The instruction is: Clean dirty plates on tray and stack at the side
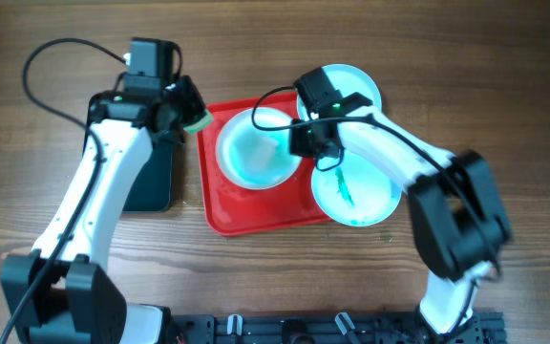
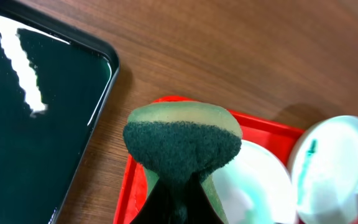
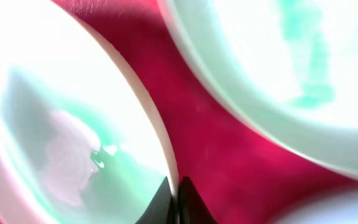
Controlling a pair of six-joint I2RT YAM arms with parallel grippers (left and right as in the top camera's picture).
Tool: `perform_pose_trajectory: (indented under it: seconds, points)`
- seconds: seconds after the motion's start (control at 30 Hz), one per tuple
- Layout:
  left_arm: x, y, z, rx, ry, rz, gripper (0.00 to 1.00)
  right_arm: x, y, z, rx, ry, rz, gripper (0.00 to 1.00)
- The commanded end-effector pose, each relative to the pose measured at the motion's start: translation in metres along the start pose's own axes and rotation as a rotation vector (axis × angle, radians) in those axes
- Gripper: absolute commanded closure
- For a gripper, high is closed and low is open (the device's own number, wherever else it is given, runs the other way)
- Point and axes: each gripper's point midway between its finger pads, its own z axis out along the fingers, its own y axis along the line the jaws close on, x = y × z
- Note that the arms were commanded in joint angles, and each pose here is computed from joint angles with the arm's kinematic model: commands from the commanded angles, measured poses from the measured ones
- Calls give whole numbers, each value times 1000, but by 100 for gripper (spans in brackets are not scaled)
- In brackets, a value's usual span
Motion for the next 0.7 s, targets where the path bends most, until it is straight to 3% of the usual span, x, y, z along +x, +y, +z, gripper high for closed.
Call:
perform_pose_trajectory:
  seconds: [0.0,0.37,0.67]
  points:
    - [8,-5,3,49,55,-24,96,-37,-25,-74,232,-295,-47,96]
    - [27,6,39,-4,151,-30,96,-26,-15,-179,839,-770,-297,96]
    - [35,7,51,-8,192,-35,96,-4,29,-223,963,-1028,-402,96]
